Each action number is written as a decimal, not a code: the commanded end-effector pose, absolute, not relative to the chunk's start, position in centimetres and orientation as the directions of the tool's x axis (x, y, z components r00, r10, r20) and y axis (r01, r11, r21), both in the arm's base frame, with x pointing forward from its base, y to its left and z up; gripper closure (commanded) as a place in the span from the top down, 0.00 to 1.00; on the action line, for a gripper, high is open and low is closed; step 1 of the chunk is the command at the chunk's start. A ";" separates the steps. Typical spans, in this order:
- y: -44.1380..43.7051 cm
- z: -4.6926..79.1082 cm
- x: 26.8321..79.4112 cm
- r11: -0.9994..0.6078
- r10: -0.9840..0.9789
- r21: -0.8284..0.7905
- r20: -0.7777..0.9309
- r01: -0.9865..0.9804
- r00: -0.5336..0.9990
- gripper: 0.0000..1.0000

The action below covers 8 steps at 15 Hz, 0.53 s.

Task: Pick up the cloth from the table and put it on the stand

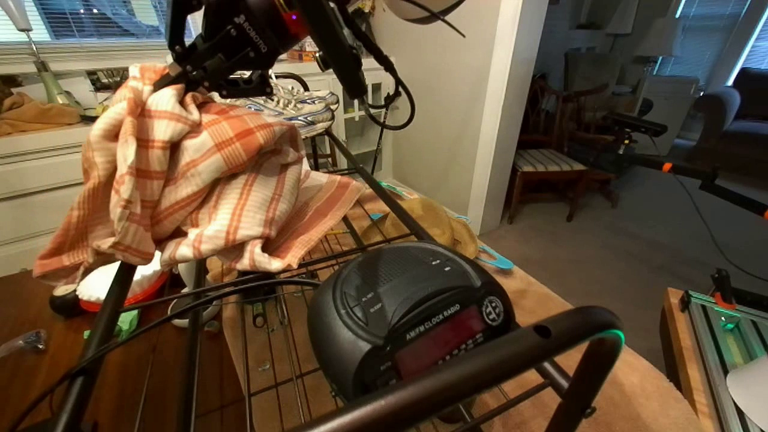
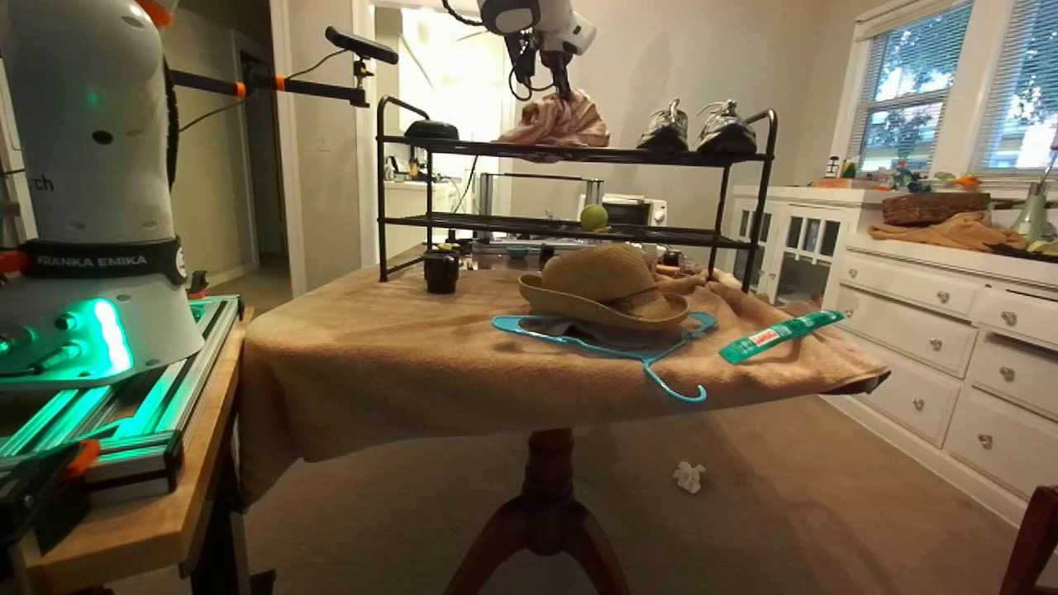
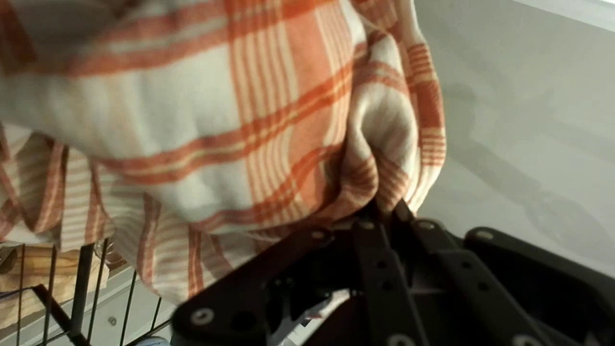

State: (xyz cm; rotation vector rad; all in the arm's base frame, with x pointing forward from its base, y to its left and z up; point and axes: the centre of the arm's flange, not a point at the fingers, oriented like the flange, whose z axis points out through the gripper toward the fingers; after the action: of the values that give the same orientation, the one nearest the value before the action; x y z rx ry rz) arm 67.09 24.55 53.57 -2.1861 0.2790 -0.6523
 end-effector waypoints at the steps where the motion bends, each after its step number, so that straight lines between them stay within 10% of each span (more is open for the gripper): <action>1: 25.9 52.7 68.6 -0.591 -0.390 -0.806 0.325 0.036 0.862 0.34; 8: 21.6 55.7 66.4 -0.555 -0.472 -0.830 0.366 0.052 0.802 0.80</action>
State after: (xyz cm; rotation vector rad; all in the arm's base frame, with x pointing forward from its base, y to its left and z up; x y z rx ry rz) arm 67.90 24.51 53.99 -2.0802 0.2936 -0.6435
